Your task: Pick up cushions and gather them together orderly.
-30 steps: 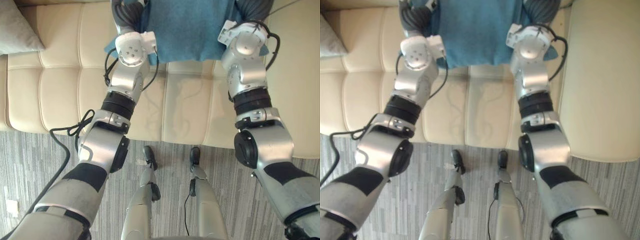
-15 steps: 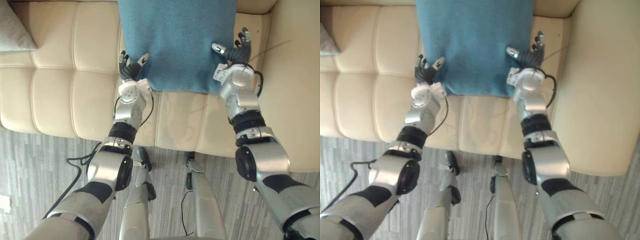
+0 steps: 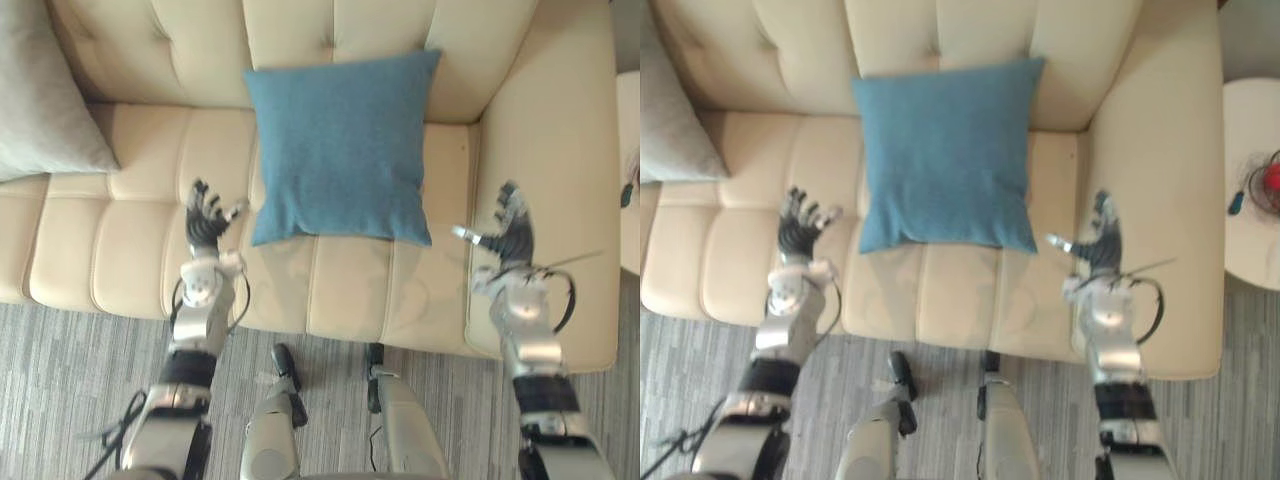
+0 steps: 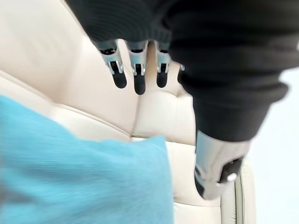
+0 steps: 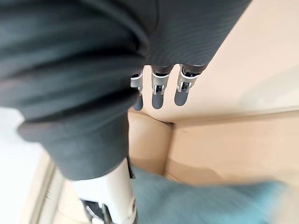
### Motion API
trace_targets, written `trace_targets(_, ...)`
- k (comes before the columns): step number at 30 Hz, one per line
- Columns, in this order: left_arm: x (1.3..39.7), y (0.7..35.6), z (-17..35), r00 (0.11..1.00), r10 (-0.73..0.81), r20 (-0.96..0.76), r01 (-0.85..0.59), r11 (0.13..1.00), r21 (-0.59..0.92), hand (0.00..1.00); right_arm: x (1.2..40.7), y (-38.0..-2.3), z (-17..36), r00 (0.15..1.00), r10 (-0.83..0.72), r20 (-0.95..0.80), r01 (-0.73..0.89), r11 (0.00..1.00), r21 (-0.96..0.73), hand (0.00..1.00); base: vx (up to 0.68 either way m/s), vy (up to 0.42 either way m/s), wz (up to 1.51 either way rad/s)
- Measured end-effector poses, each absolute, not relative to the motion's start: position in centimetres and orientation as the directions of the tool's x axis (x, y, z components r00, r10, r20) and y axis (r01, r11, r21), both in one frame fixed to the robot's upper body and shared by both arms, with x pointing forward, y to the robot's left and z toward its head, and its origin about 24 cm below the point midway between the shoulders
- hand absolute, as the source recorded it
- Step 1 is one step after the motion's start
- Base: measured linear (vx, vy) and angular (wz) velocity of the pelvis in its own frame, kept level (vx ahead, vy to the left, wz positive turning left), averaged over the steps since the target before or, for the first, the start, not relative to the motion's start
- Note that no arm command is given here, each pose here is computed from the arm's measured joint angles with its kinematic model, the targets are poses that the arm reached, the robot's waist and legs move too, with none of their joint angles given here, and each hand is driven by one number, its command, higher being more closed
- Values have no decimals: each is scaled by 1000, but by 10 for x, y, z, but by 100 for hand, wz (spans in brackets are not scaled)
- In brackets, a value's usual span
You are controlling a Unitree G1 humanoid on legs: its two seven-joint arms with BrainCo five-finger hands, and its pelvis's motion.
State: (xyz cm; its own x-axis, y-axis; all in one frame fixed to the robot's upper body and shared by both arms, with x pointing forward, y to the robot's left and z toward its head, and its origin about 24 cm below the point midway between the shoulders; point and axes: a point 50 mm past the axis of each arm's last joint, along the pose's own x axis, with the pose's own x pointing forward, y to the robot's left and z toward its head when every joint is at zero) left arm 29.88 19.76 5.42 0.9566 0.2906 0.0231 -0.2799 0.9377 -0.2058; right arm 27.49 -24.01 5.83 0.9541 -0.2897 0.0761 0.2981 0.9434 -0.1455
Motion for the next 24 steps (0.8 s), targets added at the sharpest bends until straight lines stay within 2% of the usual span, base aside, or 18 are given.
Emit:
trace_targets(6, 233, 187, -30, 914, 282, -290, -349, 912, -216, 0, 212, -223, -31, 906, -323, -274, 320, 946, -59, 0, -54, 18, 0)
trace_targets(8, 208, 185, -61, 868, 269, -417, -368, 913, -176, 0, 186, -217, -65, 849, -316, -424, 312, 946, -81, 0, 18, 54, 8)
trace_targets(12, 177, 184, -98, 771, 261, -581, -395, 911, -115, 0, 161, -204, -102, 762, -275, -586, 277, 957, -89, 0, 18, 54, -4)
trace_targets(15, 149, 184, -124, 675, 242, -697, -373, 927, -40, 0, 140, -197, -123, 680, -247, -690, 268, 960, -80, 0, 15, 47, -8)
trace_targets(24, 108, 178, -154, 516, 177, -838, -246, 968, 52, 0, 103, -202, -151, 503, -270, -821, 349, 932, -93, 0, 38, 23, -15)
